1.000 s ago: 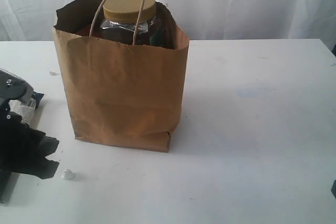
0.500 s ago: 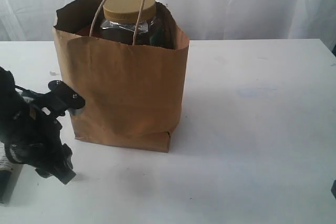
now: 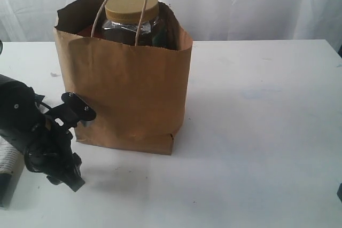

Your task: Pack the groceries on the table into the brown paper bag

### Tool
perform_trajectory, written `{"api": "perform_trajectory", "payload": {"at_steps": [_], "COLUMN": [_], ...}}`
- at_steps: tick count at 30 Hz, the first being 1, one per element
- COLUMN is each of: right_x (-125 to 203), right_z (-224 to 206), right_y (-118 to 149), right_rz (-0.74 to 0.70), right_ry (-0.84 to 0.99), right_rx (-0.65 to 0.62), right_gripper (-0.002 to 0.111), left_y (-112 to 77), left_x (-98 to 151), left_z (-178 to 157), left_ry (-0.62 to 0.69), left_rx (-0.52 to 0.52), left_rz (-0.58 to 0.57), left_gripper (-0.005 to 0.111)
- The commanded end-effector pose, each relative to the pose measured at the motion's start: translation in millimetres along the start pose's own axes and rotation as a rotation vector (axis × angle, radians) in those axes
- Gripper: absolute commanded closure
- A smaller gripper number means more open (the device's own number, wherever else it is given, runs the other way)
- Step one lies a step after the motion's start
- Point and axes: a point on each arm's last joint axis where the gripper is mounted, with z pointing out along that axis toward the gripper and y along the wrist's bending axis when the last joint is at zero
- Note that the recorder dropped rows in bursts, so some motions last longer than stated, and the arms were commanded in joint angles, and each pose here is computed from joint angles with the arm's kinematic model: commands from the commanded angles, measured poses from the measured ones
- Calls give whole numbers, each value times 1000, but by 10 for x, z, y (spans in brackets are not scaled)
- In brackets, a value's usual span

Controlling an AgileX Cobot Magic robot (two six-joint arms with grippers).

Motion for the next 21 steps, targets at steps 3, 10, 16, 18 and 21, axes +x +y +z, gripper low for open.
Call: {"api": "perform_trajectory", "payload": {"at_steps": [3, 10, 16, 18, 21], "right_x": [6, 6, 6, 6, 6], "right_z": [3, 3, 3, 3, 3], "right_y": [1, 1, 1, 1, 1], "right_rz": [35, 26, 28, 28, 26], "right_ry": [1, 1, 1, 1, 1], "right_rx": [0, 0, 0, 0, 0], "right_gripper": [108, 108, 108, 108, 108], "left_y": [-10, -16, 1, 1, 4], "left_x": [31, 55, 80, 80, 75], "left_z": [68, 66, 64, 64, 62], "left_ry": [43, 69, 97, 97, 95], "left_rx": [13, 20, 3, 3, 1], "left_rz": [5, 7, 46, 46, 49], "left_gripper": [51, 91, 107, 107, 107]}}
